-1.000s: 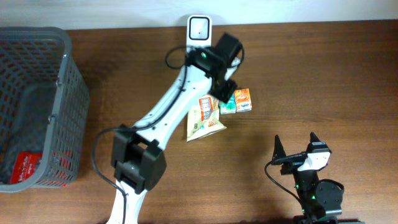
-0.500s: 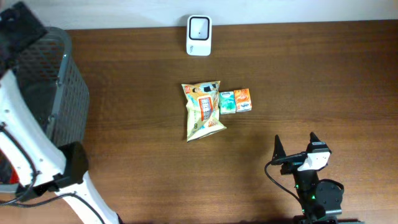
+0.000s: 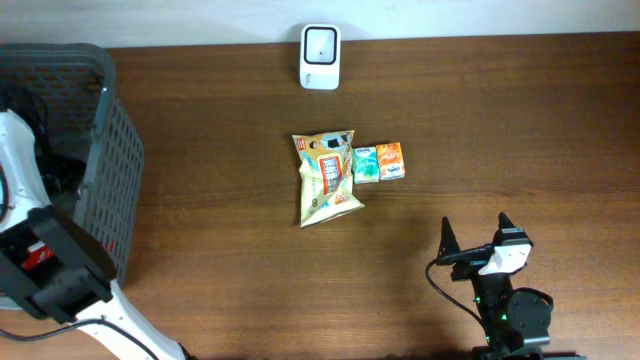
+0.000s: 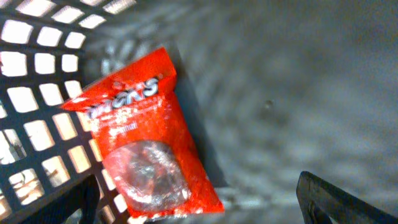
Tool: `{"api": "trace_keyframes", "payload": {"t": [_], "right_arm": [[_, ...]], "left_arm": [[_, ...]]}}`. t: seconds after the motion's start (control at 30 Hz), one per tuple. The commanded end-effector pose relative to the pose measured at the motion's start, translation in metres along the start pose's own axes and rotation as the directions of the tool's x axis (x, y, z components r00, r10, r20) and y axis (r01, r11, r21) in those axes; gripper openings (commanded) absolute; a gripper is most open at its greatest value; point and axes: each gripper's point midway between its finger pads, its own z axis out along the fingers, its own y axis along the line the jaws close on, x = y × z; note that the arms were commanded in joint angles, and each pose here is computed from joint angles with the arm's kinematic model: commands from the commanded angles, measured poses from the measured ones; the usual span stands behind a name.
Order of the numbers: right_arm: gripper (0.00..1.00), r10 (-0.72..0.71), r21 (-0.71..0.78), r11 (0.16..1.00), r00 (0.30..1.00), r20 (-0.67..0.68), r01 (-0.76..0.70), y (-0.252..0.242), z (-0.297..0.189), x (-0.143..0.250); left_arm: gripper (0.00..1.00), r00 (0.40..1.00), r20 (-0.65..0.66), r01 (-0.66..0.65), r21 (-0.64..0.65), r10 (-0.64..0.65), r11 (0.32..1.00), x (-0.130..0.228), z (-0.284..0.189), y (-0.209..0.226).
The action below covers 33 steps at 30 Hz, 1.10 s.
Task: Scan the item barcode
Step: 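Grasp the red HACKS candy bag in the basket with the left gripper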
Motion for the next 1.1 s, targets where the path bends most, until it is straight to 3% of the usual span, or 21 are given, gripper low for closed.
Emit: {"api": "trace_keyframes", "payload": {"t": [0.0,0.33,0.37,0.43,0.47,0.53,0.6,0.67,0.7,0.77,0.9,0.93,0.97,1.07], "right_arm": [[0.99,0.011,0.003,1.0,1.0,-0.005,-0.011,-0.001,0.0,0.003],[0.99,0.011,0.003,1.0,1.0,-0.005,-0.011,-0.001,0.0,0.003],[0.99,0.011,0.003,1.0,1.0,-0.005,-0.011,-0.001,0.0,0.003],[0.99,0.011,0.003,1.0,1.0,-0.005,-0.011,-0.001,0.0,0.003],[0.99,0.011,0.003,1.0,1.0,-0.004,-0.011,-0.001,0.0,0.003],[0.99,0.011,0.003,1.0,1.0,-0.005,-0.011,-0.001,0.0,0.003],[0.99,0.011,0.003,1.0,1.0,-0.005,-0.011,-0.001,0.0,0.003],[0.99,0.011,0.003,1.0,1.0,-0.005,-0.011,-0.001,0.0,0.003],[0.98,0.011,0.003,1.0,1.0,-0.004,-0.011,-0.001,0.0,0.003],[0.99,0.011,0.003,1.0,1.0,-0.005,-0.011,-0.001,0.0,0.003],[0.99,0.011,0.003,1.0,1.0,-0.005,-0.011,-0.001,0.0,0.003],[0.99,0.011,0.003,1.0,1.0,-0.005,-0.011,-0.001,0.0,0.003],[0.99,0.011,0.003,1.0,1.0,-0.004,-0.011,-0.001,0.0,0.003],[0.99,0.011,0.003,1.0,1.0,-0.004,-0.011,-0.001,0.0,0.003]], "left_arm": [[0.99,0.998,-0.059,0.028,-0.044,-0.031,0.999,0.013,0.031,0.012],[0.99,0.979,-0.18,0.072,-0.138,-0.097,0.988,0.051,0.11,0.043],[0.95,0.978,-0.183,0.072,-0.142,-0.098,0.987,0.053,0.113,0.044],[0.79,0.978,-0.186,0.072,-0.142,-0.098,0.987,0.054,0.114,0.044],[0.5,0.978,-0.186,0.071,-0.143,-0.098,0.987,0.054,0.114,0.044],[0.24,0.977,-0.189,0.07,-0.145,-0.097,0.987,0.054,0.114,0.045],[0.18,0.975,-0.204,0.06,-0.154,-0.091,0.986,0.058,0.113,0.047],[0.0,0.972,-0.219,0.049,-0.166,-0.085,0.985,0.061,0.11,0.051],[0.0,0.972,-0.22,0.042,-0.164,-0.078,0.986,0.058,0.105,0.051],[0.0,0.975,-0.205,0.052,-0.153,-0.084,0.987,0.044,0.083,0.053],[0.0,0.989,-0.046,0.137,-0.032,-0.138,0.99,-0.017,-0.018,0.06],[0.0,0.986,0.029,0.165,0.031,-0.166,0.986,-0.034,-0.054,0.064],[0.0,0.992,0.08,0.087,0.152,-0.1,0.985,-0.044,-0.083,0.055],[0.0,0.965,0.258,-0.099,0.526,-0.047,0.844,-0.052,-0.185,0.03]]}}
